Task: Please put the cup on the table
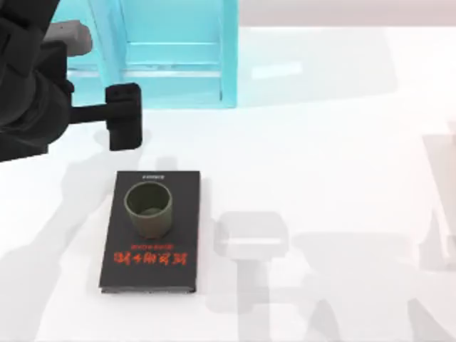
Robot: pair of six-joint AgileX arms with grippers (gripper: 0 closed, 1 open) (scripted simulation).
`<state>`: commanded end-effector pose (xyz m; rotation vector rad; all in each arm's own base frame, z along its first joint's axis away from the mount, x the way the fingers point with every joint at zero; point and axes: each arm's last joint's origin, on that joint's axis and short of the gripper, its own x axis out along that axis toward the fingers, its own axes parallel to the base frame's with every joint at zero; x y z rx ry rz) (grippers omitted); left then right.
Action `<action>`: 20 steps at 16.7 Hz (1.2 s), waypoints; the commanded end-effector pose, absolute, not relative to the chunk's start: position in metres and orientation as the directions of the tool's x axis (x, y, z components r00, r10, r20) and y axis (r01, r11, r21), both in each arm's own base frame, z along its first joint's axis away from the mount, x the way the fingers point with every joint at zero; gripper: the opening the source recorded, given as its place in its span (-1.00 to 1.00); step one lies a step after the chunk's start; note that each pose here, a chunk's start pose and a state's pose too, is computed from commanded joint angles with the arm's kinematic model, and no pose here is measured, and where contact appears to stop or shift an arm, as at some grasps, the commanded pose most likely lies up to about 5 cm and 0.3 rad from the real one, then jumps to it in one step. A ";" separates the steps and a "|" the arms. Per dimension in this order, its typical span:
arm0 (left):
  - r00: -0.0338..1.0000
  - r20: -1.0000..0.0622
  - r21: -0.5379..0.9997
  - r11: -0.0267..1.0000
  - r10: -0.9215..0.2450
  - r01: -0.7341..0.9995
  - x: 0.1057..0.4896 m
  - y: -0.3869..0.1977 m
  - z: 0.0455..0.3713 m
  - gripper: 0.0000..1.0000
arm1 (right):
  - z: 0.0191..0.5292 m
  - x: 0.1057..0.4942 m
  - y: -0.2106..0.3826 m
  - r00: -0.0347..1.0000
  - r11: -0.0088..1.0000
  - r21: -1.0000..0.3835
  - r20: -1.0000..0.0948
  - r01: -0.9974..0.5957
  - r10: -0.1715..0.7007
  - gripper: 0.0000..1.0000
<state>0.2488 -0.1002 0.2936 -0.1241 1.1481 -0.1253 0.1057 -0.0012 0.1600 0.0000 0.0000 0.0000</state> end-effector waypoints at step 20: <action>-0.004 -1.000 0.006 1.000 0.006 0.019 0.322 -0.199 0.238 1.00 | 0.160 0.106 -0.001 1.000 1.000 0.000 0.000 0.000 0.000 1.00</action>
